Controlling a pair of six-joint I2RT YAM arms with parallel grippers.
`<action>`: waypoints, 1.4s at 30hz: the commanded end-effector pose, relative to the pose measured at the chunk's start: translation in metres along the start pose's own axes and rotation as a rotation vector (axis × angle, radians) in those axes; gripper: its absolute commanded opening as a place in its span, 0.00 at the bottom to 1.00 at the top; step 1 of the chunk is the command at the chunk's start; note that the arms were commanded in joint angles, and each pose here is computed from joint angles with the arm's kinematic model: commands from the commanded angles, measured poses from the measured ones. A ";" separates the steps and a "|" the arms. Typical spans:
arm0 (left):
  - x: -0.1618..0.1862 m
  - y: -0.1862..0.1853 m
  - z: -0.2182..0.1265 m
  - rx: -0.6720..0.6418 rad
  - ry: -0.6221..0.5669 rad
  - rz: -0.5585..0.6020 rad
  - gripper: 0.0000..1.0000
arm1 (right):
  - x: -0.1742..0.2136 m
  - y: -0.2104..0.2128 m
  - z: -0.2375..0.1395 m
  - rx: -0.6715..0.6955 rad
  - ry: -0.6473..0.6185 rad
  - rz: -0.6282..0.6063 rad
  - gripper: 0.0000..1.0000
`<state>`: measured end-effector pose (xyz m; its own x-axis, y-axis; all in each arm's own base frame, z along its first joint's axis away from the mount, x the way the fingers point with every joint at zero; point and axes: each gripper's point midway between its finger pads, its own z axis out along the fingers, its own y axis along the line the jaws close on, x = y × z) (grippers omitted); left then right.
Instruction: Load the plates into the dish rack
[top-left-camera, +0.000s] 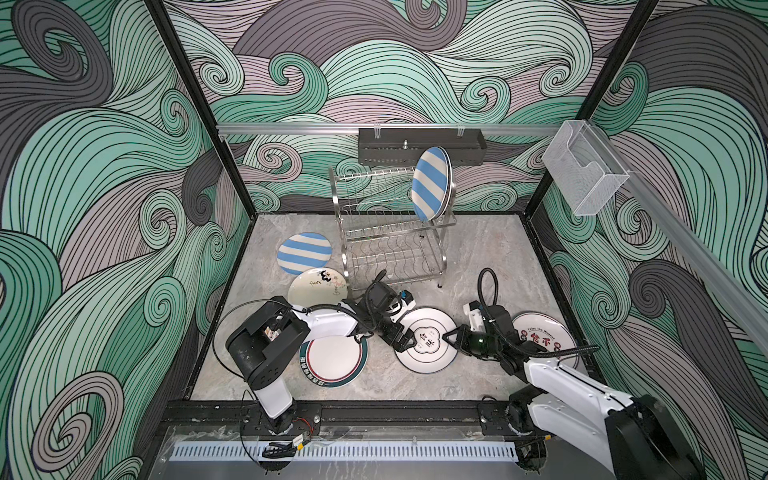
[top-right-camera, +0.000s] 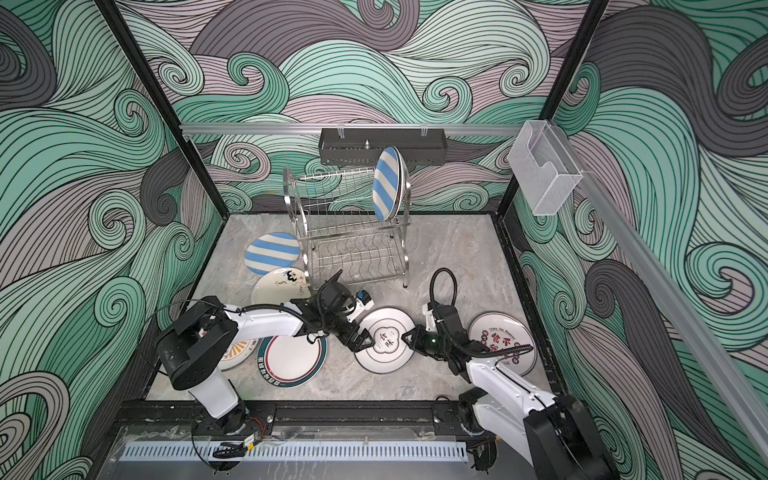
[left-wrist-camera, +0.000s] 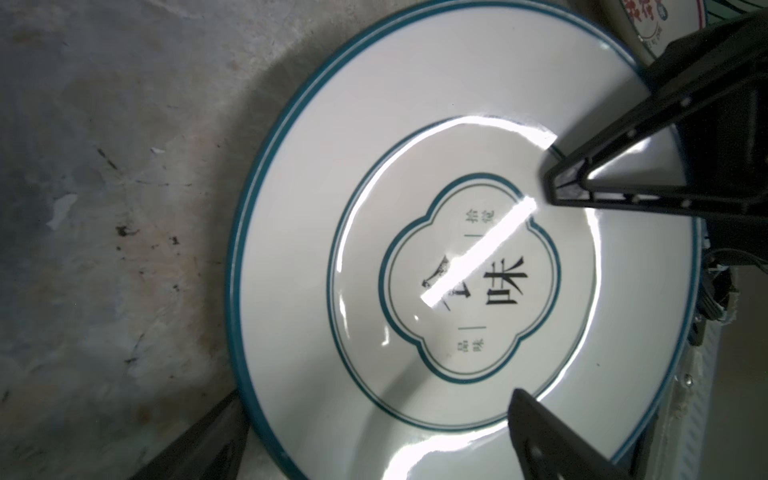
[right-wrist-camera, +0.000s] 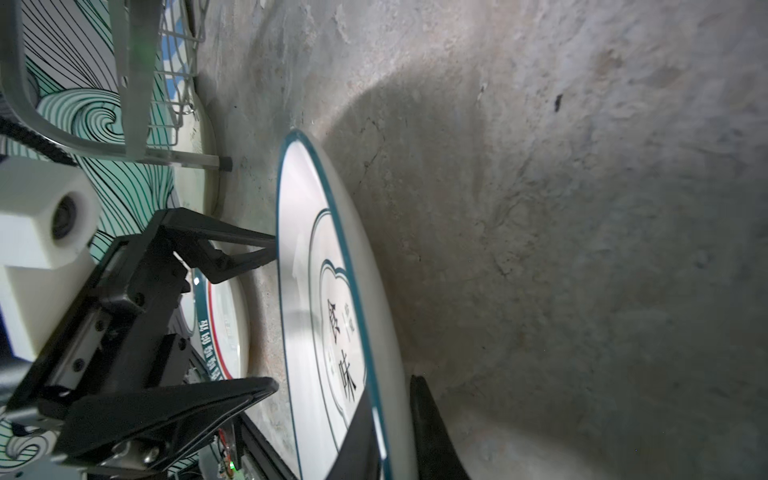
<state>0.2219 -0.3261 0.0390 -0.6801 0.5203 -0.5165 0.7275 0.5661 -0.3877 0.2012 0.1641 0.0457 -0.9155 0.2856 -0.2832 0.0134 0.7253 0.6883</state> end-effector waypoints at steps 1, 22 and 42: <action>-0.014 -0.004 -0.012 -0.016 -0.064 0.011 0.99 | -0.003 -0.006 -0.007 0.062 -0.012 -0.042 0.11; -0.027 0.040 -0.131 -0.327 -0.482 0.037 0.99 | -0.075 0.114 -0.092 -0.036 -0.165 -0.412 0.00; -0.020 0.063 -0.138 -0.358 -0.490 -0.030 0.99 | -0.240 0.329 -0.228 0.070 -0.808 -0.719 0.00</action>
<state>0.2645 -0.2148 0.1357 -0.5098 0.1981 -0.8372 0.5877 0.7909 -0.1707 0.3216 0.2147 0.4467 -0.3674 0.0939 -0.9253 -0.5150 0.8079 0.2865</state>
